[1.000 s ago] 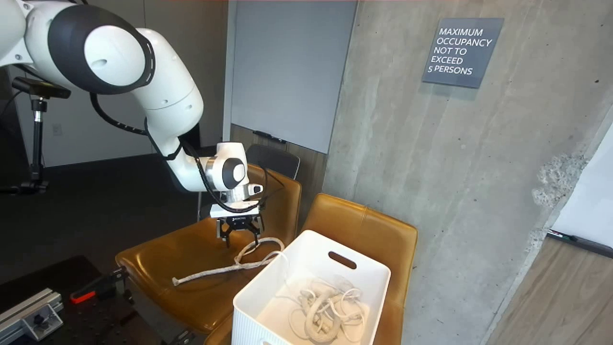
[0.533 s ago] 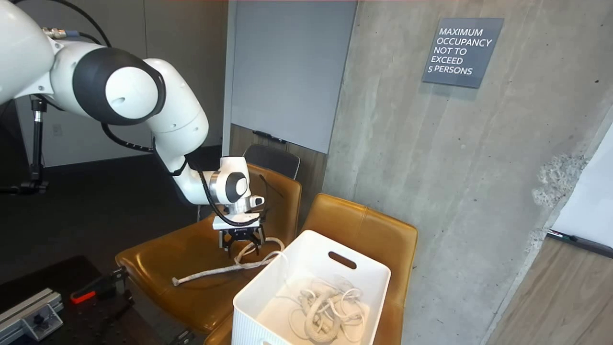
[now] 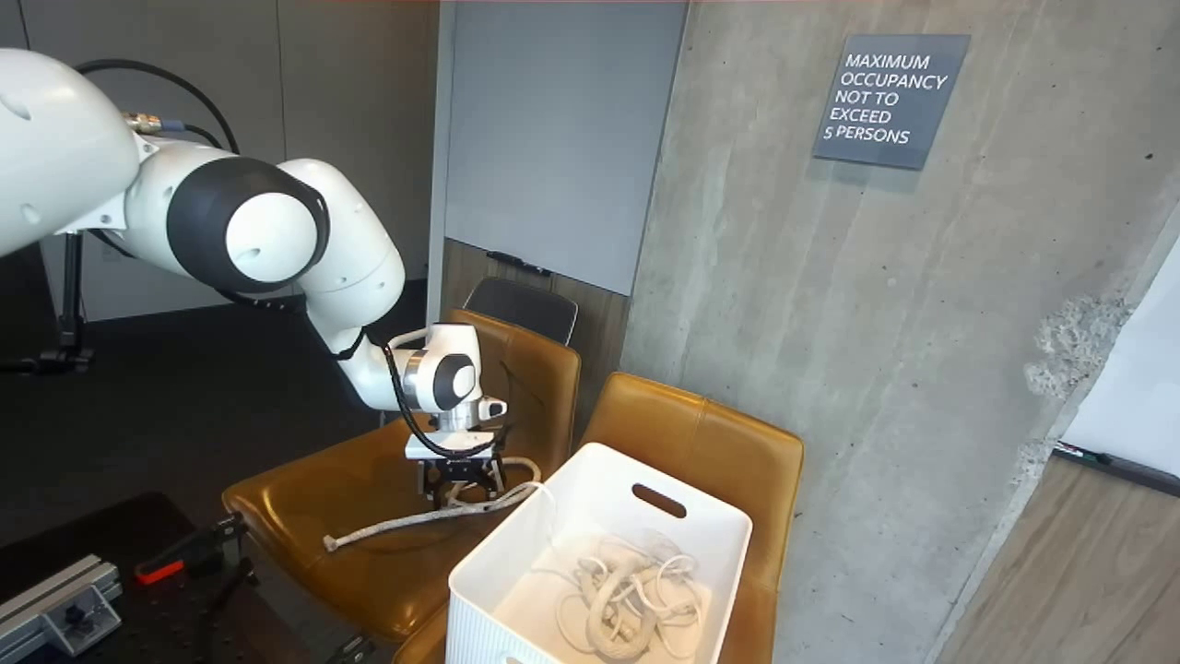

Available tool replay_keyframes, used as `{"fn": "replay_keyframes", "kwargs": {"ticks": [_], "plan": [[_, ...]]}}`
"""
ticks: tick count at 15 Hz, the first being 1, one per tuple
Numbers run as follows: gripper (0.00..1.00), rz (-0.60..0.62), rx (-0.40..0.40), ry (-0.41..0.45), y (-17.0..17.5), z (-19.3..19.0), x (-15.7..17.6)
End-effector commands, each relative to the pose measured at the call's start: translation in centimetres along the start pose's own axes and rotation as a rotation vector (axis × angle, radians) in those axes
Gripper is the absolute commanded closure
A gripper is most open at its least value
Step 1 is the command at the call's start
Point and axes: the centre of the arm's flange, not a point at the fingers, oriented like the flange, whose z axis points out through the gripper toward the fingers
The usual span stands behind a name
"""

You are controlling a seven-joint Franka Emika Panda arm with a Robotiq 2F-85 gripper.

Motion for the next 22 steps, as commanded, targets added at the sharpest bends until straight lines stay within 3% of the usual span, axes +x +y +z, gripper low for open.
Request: {"fn": "replay_keyframes", "kwargs": {"ticks": [1,3,11,14,17,22], "plan": [[0.28,0.014,0.028,-0.016,-0.8,1.3,1.6],[0.38,0.018,0.039,-0.029,-0.9,1.6,0.9],[0.99,0.045,0.066,-0.046,-0.5,2.2,-0.5],[1.0,0.049,0.062,-0.04,-0.1,0.7,-0.9],[1.0,0.058,0.041,-0.019,1.3,-3.2,-1.5],[1.0,0.08,-0.062,0.064,5.8,-14.0,-1.6]]}}
